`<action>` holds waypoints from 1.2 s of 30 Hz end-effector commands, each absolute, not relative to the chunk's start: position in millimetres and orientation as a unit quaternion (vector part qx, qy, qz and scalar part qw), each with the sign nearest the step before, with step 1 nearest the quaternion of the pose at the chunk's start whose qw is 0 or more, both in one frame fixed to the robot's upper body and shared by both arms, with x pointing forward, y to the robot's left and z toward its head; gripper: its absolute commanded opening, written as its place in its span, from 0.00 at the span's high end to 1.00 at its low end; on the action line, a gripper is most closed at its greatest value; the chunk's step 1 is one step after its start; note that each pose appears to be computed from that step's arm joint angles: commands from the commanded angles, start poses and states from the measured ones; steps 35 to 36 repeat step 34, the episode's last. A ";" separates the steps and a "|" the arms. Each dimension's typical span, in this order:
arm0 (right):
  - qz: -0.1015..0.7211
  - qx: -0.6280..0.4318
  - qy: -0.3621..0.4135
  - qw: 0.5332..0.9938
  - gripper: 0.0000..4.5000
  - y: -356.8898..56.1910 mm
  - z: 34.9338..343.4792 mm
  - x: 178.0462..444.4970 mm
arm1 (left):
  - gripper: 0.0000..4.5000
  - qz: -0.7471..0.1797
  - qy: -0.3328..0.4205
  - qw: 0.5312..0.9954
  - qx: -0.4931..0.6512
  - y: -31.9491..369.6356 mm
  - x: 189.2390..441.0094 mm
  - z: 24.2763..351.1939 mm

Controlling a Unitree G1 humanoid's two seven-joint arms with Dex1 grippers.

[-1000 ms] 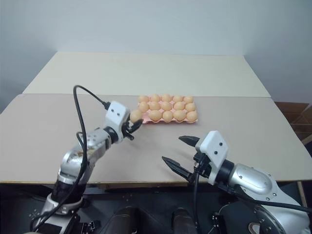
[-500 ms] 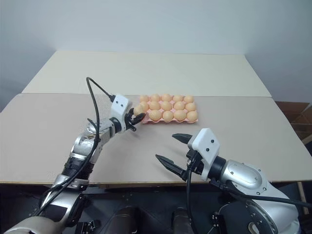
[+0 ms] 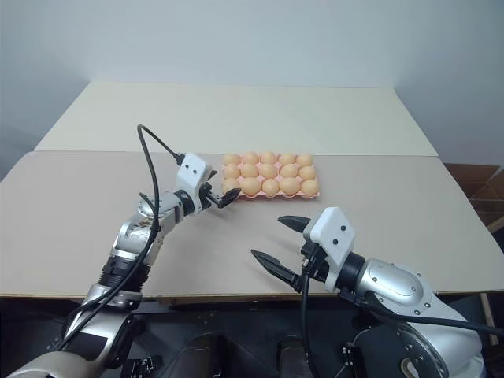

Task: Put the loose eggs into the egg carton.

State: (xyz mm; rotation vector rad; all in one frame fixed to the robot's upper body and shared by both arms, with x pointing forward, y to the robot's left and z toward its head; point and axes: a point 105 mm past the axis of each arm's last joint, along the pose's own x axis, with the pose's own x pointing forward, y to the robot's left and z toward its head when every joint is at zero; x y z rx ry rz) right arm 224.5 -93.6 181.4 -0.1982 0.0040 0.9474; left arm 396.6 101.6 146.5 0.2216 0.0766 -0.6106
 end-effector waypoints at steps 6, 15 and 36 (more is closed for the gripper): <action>0.396 -0.096 -0.045 0.912 0.00 -99.1 187.7 232.9 | 0.00 -0.208 -0.054 0.973 0.088 152.9 362.0 186.4; 0.214 -0.026 -0.135 0.967 0.00 -137.3 175.0 262.6 | 0.00 -0.011 -0.041 0.998 0.037 213.6 284.3 146.1; 0.174 -0.044 -0.090 0.980 0.00 -176.3 142.3 272.6 | 0.00 0.036 -0.070 0.993 0.086 215.0 279.1 153.0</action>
